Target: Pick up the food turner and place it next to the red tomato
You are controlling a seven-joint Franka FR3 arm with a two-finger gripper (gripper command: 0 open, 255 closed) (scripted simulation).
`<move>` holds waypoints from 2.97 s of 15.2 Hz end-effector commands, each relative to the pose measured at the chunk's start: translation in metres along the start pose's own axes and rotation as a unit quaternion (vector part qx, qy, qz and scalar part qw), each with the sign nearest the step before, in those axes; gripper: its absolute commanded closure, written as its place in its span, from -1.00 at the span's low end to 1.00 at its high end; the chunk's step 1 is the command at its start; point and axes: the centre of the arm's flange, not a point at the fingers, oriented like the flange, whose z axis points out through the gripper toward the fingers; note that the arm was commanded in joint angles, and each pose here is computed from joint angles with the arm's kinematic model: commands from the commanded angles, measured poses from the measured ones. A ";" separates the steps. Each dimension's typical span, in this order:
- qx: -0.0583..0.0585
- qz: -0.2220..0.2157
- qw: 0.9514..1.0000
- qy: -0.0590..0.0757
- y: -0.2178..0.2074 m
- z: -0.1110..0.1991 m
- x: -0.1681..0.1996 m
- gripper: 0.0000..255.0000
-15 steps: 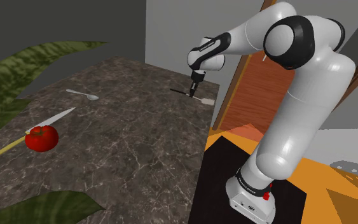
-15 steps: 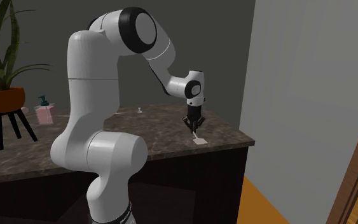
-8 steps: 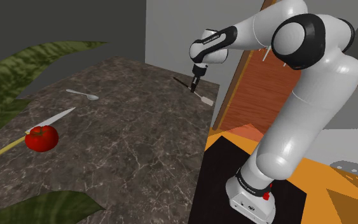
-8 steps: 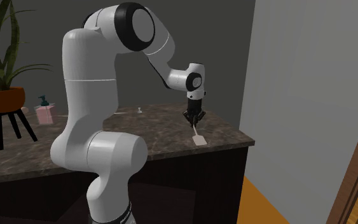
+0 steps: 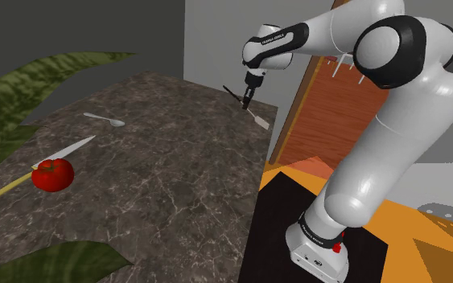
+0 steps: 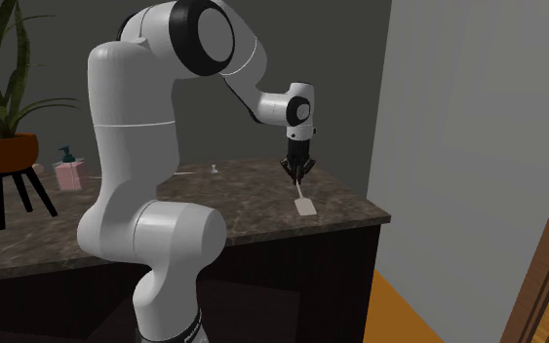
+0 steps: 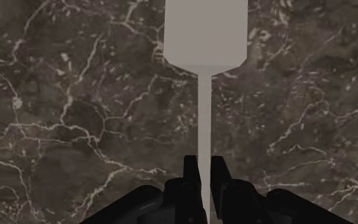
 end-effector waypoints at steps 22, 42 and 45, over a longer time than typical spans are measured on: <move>0.000 0.000 1.000 0.000 -0.125 -0.062 0.044 1.00; 0.000 0.000 1.000 0.000 -0.376 -0.056 0.126 1.00; 0.000 0.000 1.000 0.000 -0.414 -0.056 0.138 1.00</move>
